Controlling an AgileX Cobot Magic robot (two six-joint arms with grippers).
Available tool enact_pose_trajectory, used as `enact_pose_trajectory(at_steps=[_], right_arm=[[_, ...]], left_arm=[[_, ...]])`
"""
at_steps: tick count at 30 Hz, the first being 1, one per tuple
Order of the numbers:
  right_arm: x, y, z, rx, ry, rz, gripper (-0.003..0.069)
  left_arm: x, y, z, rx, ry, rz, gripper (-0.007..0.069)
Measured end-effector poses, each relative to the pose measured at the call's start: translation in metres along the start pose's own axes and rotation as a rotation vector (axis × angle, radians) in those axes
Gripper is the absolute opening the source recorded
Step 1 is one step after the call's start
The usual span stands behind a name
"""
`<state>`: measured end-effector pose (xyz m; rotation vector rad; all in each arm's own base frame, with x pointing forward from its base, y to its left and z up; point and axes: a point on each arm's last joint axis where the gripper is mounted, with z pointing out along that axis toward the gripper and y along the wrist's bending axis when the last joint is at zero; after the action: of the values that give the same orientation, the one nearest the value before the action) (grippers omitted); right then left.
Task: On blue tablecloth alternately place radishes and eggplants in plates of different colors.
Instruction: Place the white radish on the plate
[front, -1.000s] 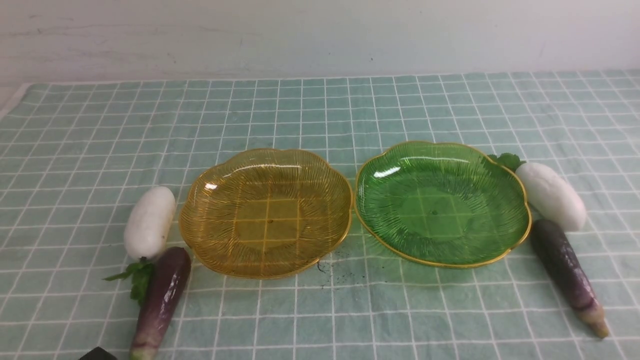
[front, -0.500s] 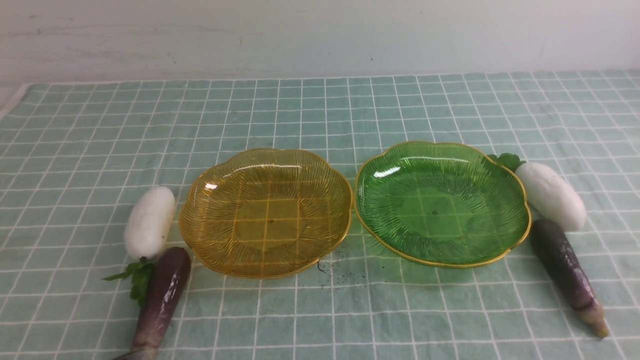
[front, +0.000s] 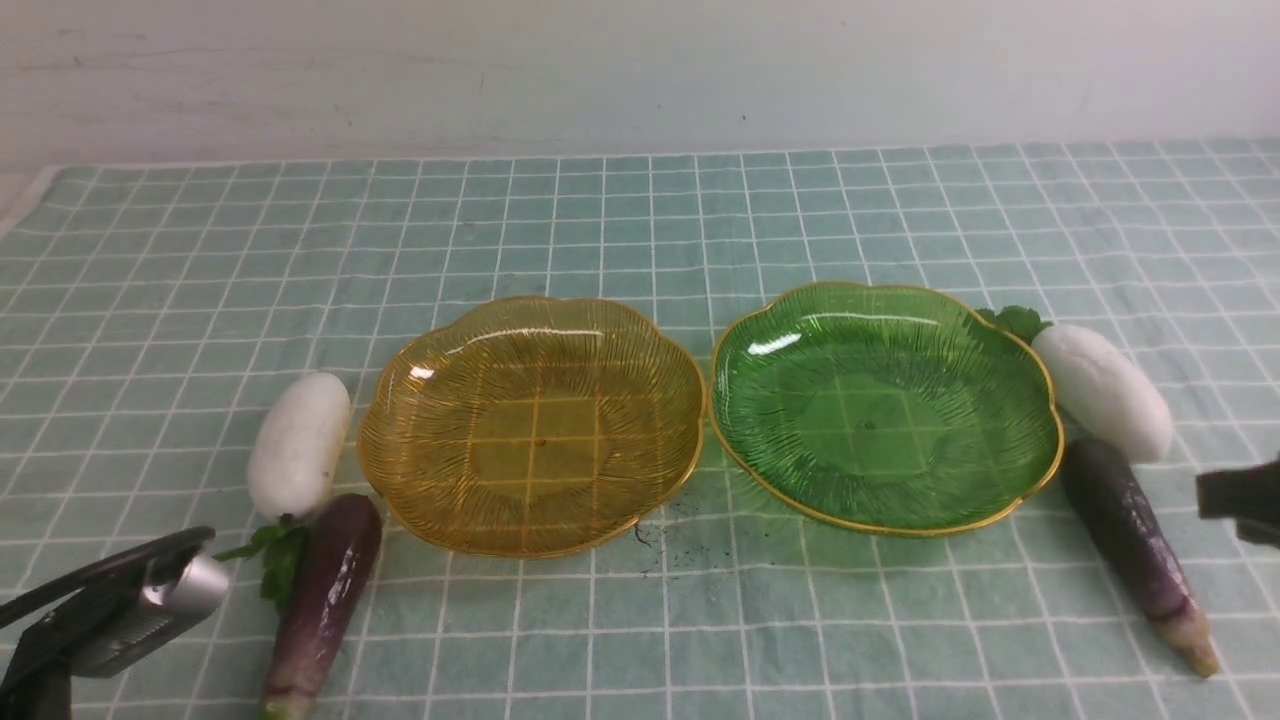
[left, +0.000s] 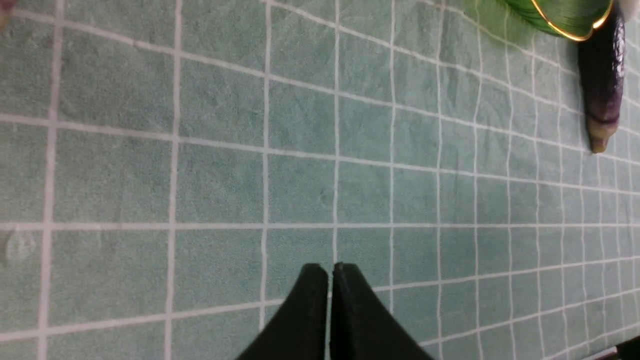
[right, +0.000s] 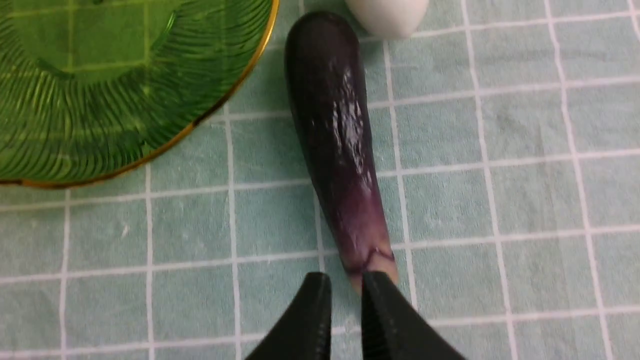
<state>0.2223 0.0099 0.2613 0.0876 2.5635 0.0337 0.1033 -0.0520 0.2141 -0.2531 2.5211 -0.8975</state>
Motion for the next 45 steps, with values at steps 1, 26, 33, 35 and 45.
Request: enact_pose_trajectory(at_steps=[1, 26, 33, 35, 45], right_arm=[[-0.009, 0.001, 0.009, 0.001, -0.001, -0.004, 0.0150], [-0.101, 0.008, 0.161, 0.089, -0.040, -0.264, 0.0587], [-0.105, 0.007, 0.172, 0.104, -0.038, -0.296, 0.0587], [-0.106, 0.007, 0.172, 0.111, -0.042, -0.299, 0.0587], [-0.104, 0.001, 0.172, 0.167, -0.005, -0.326, 0.0587]], left_arm=[[0.000, 0.000, 0.000, -0.001, 0.002, 0.004, -0.0003], [0.000, 0.000, 0.000, -0.002, 0.005, 0.009, 0.0016], [0.001, 0.000, 0.000, -0.001, 0.011, 0.010, 0.0016], [0.001, 0.000, 0.000, -0.001, 0.011, 0.011, 0.0016], [0.001, 0.000, 0.000, -0.003, 0.011, 0.012, 0.0016]])
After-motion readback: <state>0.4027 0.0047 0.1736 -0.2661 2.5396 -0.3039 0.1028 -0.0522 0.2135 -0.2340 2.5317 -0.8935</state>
